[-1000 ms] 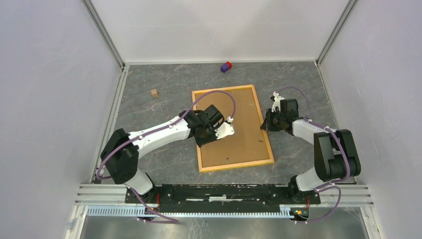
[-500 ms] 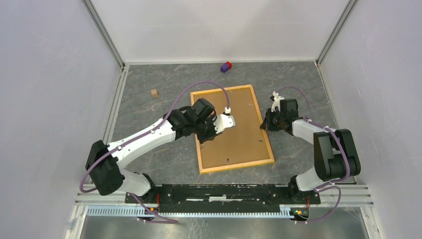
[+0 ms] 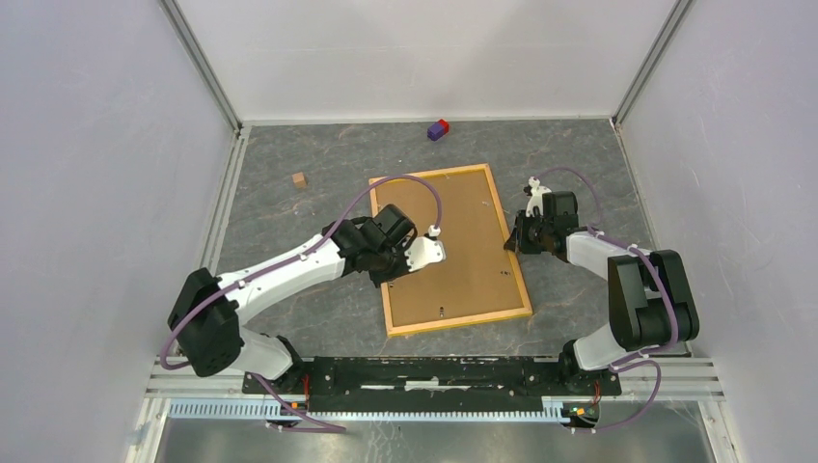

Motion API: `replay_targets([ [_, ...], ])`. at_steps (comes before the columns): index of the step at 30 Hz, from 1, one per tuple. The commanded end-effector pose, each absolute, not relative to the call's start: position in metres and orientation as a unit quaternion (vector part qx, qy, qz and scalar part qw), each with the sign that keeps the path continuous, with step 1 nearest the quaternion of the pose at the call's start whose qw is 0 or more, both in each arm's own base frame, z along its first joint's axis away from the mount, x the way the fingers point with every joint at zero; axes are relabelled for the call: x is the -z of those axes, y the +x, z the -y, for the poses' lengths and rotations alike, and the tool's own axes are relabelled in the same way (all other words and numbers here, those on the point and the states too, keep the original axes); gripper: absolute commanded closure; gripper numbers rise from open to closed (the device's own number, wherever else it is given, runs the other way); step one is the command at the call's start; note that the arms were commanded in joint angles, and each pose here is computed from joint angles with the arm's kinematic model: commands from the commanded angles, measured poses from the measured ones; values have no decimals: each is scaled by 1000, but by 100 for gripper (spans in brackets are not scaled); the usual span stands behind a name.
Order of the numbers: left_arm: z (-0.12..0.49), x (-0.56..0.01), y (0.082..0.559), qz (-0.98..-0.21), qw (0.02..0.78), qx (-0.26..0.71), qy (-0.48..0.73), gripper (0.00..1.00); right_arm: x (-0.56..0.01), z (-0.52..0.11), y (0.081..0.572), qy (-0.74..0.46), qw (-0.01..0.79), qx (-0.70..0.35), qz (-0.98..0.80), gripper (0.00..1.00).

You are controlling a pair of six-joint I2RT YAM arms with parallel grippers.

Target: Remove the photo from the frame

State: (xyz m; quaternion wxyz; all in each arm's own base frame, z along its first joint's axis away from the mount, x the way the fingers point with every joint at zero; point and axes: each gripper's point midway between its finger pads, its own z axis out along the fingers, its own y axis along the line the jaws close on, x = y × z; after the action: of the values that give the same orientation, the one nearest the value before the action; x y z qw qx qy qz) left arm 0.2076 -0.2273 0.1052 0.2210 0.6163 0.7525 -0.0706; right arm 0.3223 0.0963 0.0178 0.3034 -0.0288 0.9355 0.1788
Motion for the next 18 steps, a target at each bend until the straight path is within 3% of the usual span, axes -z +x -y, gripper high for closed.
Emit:
replay_targets([
  [1, 226, -100, 211, -739, 214, 59, 636, 98, 30, -85, 267, -31, 194, -143, -970, 100],
  [18, 237, -85, 216, -741, 212, 68, 634, 98, 31, -86, 266, -30, 188, -145, -971, 100],
])
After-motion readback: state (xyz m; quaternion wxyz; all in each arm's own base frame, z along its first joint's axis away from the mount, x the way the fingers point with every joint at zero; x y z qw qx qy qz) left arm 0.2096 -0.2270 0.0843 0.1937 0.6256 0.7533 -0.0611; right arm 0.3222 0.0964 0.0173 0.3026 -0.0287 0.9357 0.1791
